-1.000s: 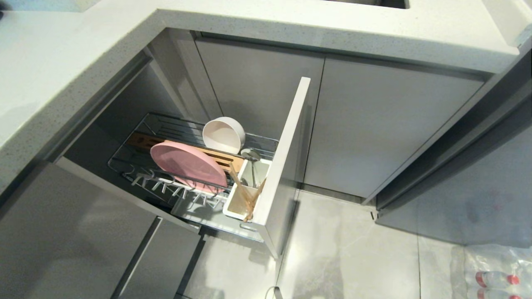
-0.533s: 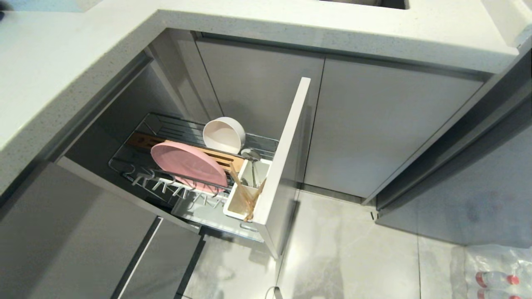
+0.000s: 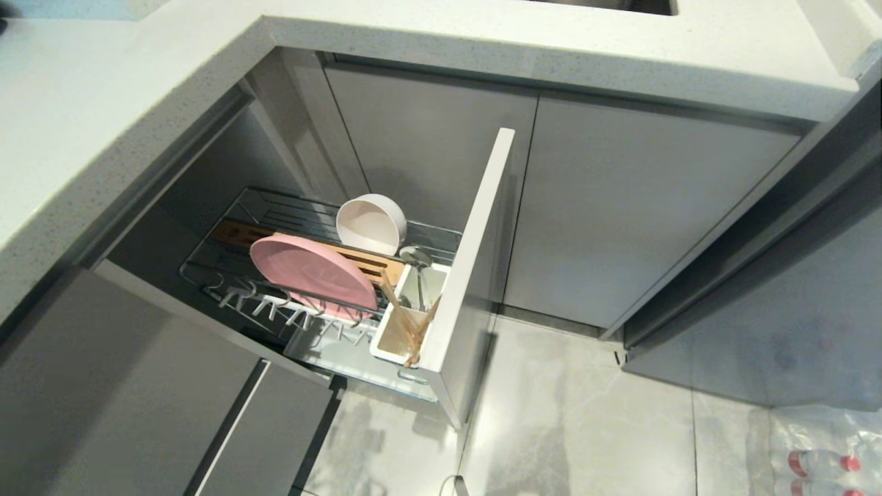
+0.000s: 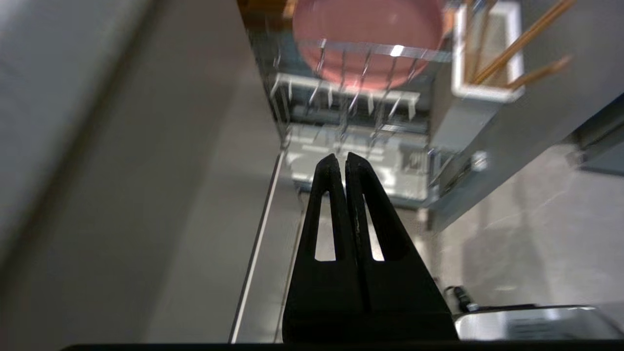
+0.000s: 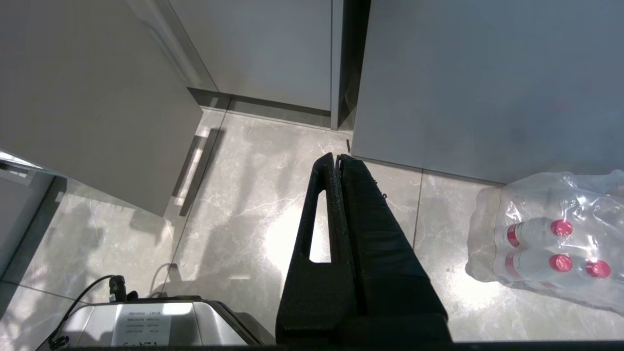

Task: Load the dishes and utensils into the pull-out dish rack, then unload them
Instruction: Take the plate out of the cupboard

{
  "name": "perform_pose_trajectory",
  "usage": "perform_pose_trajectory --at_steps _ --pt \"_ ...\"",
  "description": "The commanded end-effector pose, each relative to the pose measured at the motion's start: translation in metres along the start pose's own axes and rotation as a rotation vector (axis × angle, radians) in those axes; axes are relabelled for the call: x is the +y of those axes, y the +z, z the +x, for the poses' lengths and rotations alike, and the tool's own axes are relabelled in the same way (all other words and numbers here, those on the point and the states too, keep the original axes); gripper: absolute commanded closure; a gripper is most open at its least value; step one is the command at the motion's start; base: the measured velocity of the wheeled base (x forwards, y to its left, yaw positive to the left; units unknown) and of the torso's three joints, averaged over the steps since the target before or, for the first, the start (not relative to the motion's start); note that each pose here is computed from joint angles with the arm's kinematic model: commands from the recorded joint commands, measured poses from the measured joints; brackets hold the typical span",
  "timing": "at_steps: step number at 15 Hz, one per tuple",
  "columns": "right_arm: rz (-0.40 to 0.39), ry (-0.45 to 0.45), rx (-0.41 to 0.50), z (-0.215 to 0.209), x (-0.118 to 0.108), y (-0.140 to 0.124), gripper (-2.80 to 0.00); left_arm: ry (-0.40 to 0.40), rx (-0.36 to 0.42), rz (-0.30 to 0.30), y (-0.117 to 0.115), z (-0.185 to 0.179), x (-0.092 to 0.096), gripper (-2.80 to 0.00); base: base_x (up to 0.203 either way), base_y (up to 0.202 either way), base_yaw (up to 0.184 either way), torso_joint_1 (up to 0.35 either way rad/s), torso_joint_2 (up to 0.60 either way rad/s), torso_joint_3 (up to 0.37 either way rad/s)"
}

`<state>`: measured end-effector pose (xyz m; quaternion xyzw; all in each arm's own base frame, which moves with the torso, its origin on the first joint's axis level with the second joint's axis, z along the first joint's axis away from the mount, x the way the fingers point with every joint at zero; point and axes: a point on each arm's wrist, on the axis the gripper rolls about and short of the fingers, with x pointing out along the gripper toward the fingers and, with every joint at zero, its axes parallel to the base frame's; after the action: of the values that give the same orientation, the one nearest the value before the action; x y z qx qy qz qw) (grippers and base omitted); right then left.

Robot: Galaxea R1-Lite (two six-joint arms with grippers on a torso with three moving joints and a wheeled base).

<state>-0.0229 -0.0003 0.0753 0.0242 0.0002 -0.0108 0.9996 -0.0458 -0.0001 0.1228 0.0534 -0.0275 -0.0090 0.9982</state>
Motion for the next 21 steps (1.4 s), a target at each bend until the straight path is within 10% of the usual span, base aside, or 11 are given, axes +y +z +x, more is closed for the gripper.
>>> perform_pose_trajectory --at_steps 1,12,17,21 --pt "0.001 0.0 0.002 0.0 0.0 0.0 0.0 0.017 -0.005 0.004 -0.029 0.015 -0.002 0.0 0.0 0.0 0.0 0.0 0.0 0.0" --pt "0.001 0.0 0.002 0.0 0.0 0.0 0.0 0.01 0.033 -0.048 -0.046 0.02 -0.004 0.0 0.0 0.0 0.0 0.0 0.0 0.0" --pt "0.001 0.0 0.002 0.0 0.0 0.0 0.0 -0.009 -0.365 -0.041 0.06 -0.022 0.005 0.0 0.0 0.0 0.0 0.0 0.0 0.0" --pt "0.001 0.0 0.002 0.0 0.0 0.0 0.0 -0.096 -0.475 -0.028 0.165 -0.056 0.012 0.0 0.0 0.0 0.0 0.0 0.0 0.0"
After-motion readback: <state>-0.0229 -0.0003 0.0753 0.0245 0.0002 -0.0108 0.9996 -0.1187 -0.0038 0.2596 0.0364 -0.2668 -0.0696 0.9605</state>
